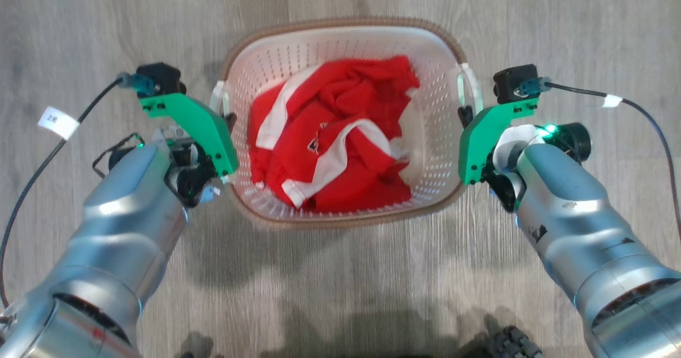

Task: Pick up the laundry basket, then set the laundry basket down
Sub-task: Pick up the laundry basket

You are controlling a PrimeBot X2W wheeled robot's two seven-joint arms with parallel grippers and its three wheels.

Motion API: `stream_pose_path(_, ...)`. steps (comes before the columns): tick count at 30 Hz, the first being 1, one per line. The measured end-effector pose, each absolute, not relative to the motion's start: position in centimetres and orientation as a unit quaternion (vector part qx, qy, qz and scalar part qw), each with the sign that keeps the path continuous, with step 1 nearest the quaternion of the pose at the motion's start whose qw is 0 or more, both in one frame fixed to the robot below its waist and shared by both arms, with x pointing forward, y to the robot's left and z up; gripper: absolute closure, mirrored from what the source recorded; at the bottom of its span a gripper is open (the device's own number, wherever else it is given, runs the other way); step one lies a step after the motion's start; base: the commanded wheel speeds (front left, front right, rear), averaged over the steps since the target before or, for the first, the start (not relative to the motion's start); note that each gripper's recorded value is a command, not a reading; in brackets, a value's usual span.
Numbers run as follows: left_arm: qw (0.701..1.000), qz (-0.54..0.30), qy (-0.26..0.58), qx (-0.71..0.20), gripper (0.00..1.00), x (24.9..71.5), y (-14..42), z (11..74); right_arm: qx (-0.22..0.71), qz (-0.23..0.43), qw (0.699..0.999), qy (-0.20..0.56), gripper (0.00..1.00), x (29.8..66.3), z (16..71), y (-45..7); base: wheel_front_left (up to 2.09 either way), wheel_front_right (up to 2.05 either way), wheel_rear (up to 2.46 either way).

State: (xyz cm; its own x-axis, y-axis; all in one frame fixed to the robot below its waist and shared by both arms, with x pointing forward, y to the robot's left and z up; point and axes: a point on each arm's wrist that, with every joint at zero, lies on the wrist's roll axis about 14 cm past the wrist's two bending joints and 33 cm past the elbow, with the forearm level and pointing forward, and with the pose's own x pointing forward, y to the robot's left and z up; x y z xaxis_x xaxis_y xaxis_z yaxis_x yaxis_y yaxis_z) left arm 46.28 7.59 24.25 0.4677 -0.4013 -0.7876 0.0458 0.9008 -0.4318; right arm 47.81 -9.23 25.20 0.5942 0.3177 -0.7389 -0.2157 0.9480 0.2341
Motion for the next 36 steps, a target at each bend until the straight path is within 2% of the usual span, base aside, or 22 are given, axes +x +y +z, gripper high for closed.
stream_pose_path(13,0.846,-0.137,0.485,-0.175,1.0,45.0,8.1,30.3,0.06,0.154,0.891,0.424,1.0,47.0,32.0,-8.9,0.0,0.0,0.0)
stream_pose_path(26,0.861,-0.138,0.459,-0.172,1.0,42.1,8.5,35.2,0.074,0.153,0.894,0.415,1.0,43.9,37.3,-8.8,0.0,0.0,0.0)
stream_pose_path(36,0.858,-0.145,0.464,-0.164,1.0,39.1,8.3,36.7,0.079,0.149,0.892,0.419,1.0,40.6,38.9,-9.2,0.0,0.0,0.0)
